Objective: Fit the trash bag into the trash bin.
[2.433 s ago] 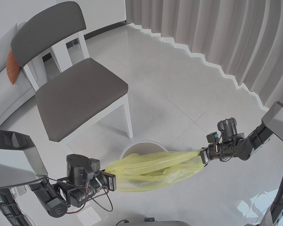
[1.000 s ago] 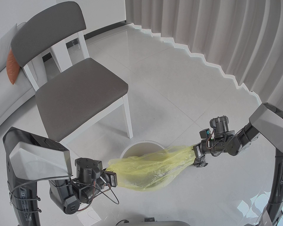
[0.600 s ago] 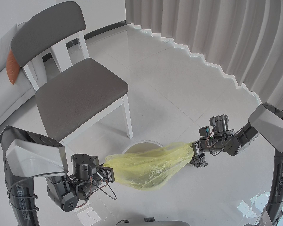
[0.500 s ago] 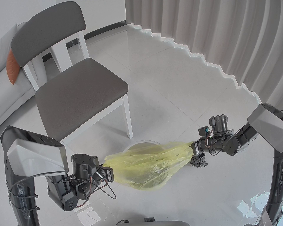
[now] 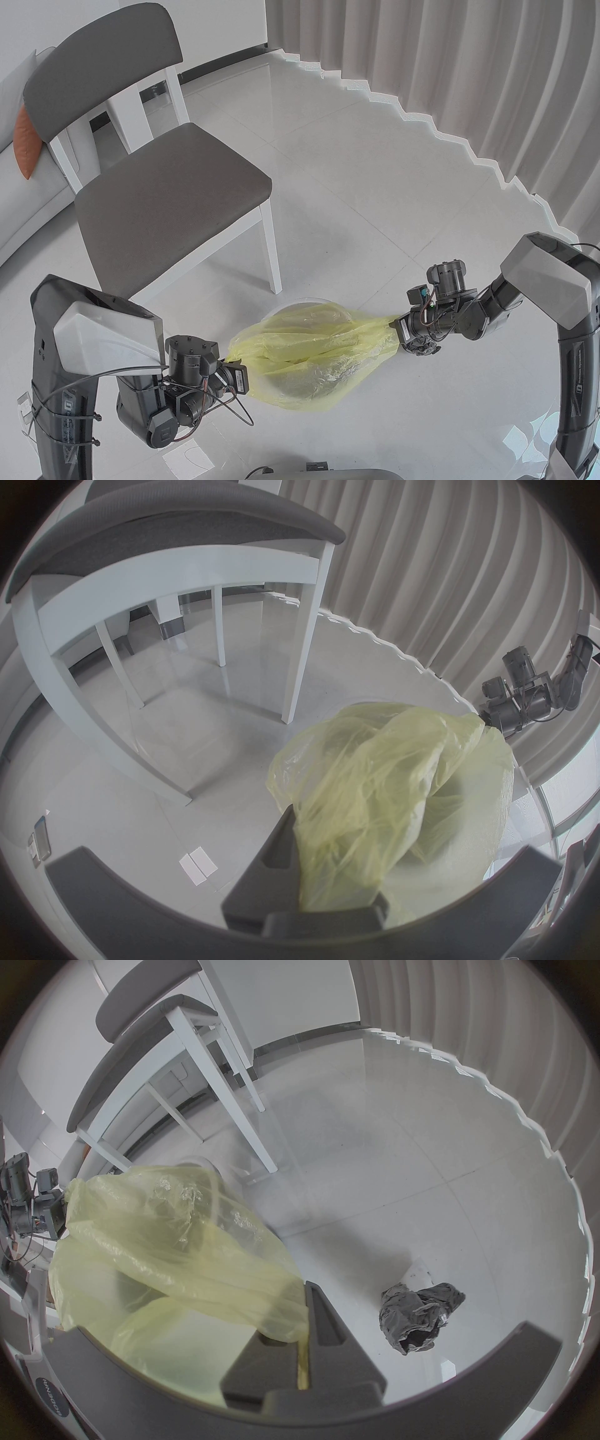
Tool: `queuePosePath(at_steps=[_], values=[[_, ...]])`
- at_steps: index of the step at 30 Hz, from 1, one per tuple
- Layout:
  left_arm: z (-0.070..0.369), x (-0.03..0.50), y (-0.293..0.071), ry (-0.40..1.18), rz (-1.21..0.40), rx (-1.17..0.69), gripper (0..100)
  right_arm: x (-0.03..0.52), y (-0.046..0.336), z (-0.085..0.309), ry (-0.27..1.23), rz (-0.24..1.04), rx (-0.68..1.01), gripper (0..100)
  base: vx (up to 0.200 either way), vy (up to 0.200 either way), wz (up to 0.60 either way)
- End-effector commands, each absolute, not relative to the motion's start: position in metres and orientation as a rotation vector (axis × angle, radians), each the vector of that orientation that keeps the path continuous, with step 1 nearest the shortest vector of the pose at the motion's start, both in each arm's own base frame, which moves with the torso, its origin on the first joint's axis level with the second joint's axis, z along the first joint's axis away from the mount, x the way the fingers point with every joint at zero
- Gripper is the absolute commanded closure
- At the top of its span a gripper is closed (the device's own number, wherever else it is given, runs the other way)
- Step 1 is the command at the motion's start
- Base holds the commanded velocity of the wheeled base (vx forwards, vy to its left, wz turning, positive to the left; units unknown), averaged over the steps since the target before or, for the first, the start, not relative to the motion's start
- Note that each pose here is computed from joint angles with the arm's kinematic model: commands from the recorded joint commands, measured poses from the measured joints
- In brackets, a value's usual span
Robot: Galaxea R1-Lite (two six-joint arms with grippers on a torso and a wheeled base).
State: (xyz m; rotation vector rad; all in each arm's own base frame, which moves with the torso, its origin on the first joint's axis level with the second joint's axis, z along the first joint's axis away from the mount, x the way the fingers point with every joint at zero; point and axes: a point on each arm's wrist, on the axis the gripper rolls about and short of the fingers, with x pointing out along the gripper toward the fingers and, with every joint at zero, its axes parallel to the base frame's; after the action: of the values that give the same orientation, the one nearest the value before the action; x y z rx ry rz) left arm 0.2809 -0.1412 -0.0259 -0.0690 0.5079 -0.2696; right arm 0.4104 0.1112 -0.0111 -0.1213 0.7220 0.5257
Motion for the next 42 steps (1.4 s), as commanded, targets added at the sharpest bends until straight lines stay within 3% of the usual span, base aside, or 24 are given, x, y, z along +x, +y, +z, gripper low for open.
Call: queuePosePath(at_steps=[1, 11, 12, 17, 25, 33, 34, 42], values=[[-0.041, 0.288, -0.144, 0.509, -0.266, -0.07, 100, 0.416, 0.113, -0.029, 0.746, 0.526, -0.122, 100, 0.0, 0.0, 0.0], [-0.043, 0.292, -0.141, 0.47, -0.258, -0.082, 100, 0.414, 0.107, -0.029, 0.754, 0.516, -0.121, 100, 0.0, 0.0, 0.0], [-0.042, 0.291, -0.141, 0.464, -0.261, -0.081, 100, 0.413, 0.105, -0.029, 0.755, 0.514, -0.121, 0, 0.0, 0.0, 0.0], [-0.038, 0.285, -0.14, 0.44, -0.273, -0.063, 100, 0.404, 0.09, -0.004, 0.733, 0.485, -0.112, 0, 0.0, 0.0, 0.0], [-0.039, 0.255, -0.138, 0.528, -0.291, -0.03, 100, 0.371, 0.059, 0.041, 0.687, 0.449, -0.134, 0, 0.0, 0.0, 0.0], [-0.043, 0.27, -0.148, 0.481, -0.304, -0.038, 100, 0.365, 0.055, 0.064, 0.632, 0.447, -0.128, 0, 0.0, 0.0, 0.0], [-0.043, 0.27, -0.149, 0.48, -0.308, -0.037, 0, 0.365, 0.056, 0.066, 0.628, 0.449, -0.129, 0, 0.0, 0.0, 0.0], [-0.039, 0.261, -0.143, 0.502, -0.298, -0.03, 0, 0.361, 0.081, 0.078, 0.582, 0.509, -0.147, 0, 0.0, 0.0, 0.0]])
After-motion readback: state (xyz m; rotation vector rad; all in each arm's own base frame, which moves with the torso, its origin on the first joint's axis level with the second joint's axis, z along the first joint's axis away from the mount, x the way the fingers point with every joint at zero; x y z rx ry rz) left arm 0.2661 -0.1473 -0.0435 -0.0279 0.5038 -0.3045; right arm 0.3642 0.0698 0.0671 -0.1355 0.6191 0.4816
